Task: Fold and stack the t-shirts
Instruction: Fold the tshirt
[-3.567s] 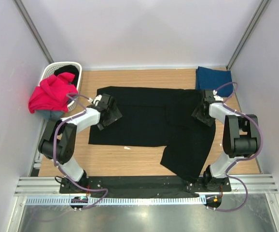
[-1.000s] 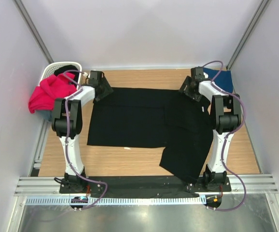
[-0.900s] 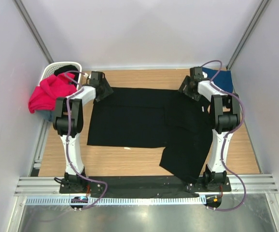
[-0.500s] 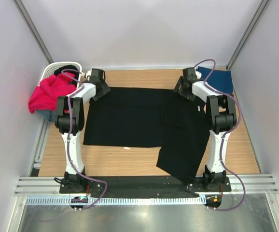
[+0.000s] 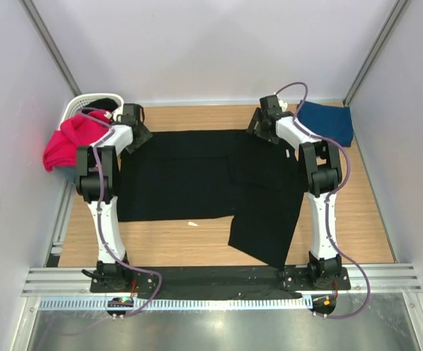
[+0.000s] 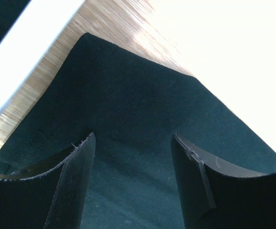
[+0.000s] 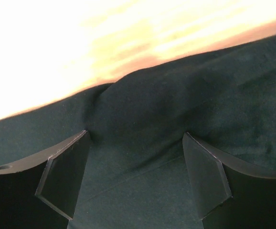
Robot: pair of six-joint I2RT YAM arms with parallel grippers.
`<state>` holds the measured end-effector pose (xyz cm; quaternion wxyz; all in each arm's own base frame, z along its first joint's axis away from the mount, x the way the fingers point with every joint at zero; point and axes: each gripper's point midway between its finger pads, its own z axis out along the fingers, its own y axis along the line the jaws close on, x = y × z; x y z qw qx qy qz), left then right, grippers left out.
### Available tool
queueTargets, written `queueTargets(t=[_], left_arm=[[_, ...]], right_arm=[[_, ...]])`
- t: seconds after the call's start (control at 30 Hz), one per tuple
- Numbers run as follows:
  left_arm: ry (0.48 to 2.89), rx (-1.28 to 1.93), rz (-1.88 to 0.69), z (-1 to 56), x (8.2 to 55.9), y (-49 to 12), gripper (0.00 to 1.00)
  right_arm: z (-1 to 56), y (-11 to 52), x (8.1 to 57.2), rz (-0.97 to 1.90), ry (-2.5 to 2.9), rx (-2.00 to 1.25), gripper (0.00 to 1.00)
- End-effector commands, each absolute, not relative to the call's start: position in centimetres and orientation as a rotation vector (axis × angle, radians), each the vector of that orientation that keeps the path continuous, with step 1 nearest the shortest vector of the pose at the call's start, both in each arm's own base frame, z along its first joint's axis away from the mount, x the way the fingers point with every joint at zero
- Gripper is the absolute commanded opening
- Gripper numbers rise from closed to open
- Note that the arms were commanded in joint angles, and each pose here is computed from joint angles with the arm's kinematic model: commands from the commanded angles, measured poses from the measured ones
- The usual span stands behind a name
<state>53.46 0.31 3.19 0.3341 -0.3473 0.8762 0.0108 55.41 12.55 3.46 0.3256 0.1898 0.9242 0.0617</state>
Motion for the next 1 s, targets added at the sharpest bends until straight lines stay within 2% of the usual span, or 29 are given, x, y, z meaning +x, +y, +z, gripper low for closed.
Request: queueTargets(t=[0.0,0.37,0.57,0.67,0.8,0.83,0.9,0.93,0.97], left_arm=[[2.366,-0.889,0.047,1.7,53.0,1.0,0.66],[2.414,-0.777,-0.057,0.6,56.0,-1.0,0.66],[2.412,-0.734,-0.053,1.7,56.8,-1.2,0.67],[2.372,-0.661,-0.051,5.0,57.2,-1.2,0.75],[2.274,-0.548,-0.055,12.0,57.3,-1.9,0.85],[2.218,-0.523,-0.078,15.5,57.0,-2.4,0.87],[2.173,-0.482,-0.092,18.7,56.5,-3.1,0.92],[2.162,-0.462,-0.098,20.0,55.9,-3.8,0.93],[2.111,-0.453,-0.112,23.3,54.9,-4.1,0.94]], right_arm=[[0.2,11.8,54.9,0.083,2.515,0.505,0.85],[-0.8,7.9,56.1,0.006,2.518,0.580,0.86],[0.2,8.9,57.3,0.084,2.513,0.515,0.86],[3.6,9.8,58.5,0.106,2.471,0.445,0.89],[13.0,10.7,59.8,0.155,2.312,0.381,0.98],[14.4,10.7,59.7,0.167,2.290,0.378,0.99],[16.9,10.7,58.9,0.182,2.262,0.379,1.00],[19.9,10.4,58.2,0.191,2.217,0.382,1.00],[21.0,10.2,57.6,0.188,2.202,0.386,1.00]])
